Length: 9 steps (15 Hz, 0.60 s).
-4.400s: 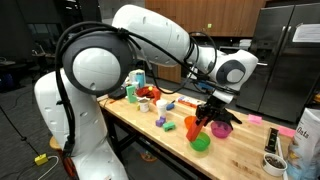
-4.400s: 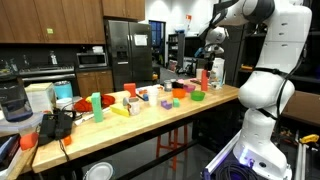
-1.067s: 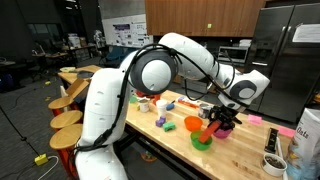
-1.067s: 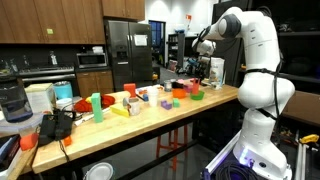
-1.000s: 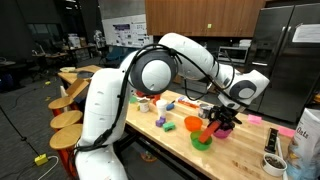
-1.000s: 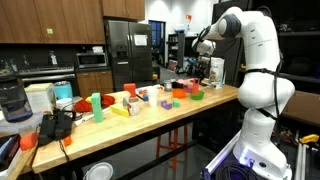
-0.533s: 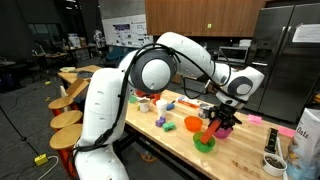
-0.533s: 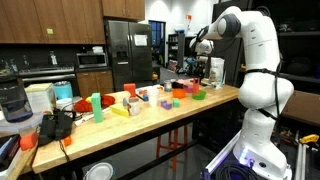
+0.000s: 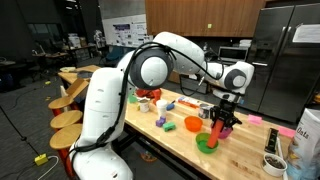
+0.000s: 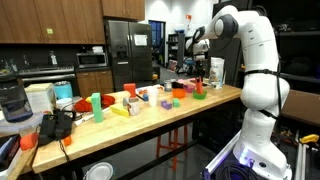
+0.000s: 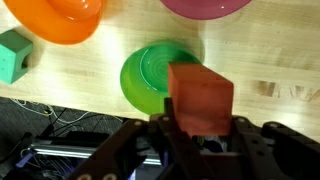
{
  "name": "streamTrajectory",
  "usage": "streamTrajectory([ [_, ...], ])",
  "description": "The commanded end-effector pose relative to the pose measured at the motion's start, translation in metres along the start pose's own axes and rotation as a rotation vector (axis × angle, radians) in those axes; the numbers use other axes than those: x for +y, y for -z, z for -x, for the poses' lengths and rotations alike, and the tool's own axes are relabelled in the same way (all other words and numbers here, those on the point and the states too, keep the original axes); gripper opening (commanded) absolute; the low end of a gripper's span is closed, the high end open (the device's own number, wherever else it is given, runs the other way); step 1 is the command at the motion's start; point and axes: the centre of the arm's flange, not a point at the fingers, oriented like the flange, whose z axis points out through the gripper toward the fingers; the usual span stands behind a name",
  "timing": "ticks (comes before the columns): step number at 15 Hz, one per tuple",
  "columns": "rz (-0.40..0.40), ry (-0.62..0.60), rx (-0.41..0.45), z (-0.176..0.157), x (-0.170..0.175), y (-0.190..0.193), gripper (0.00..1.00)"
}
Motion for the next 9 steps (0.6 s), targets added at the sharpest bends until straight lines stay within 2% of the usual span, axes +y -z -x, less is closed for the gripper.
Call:
streamTrajectory([
  [1,-0.061,-0.032,0.008,0.010,0.008,0.005,0.15],
  [7,-0.090,-0.010,0.019,0.021,0.019,0.006,0.15],
  [8,-0.096,-0.005,0.020,0.022,0.022,0.007,0.65],
  [9,-0.104,0.001,0.018,0.022,0.025,0.007,0.67],
])
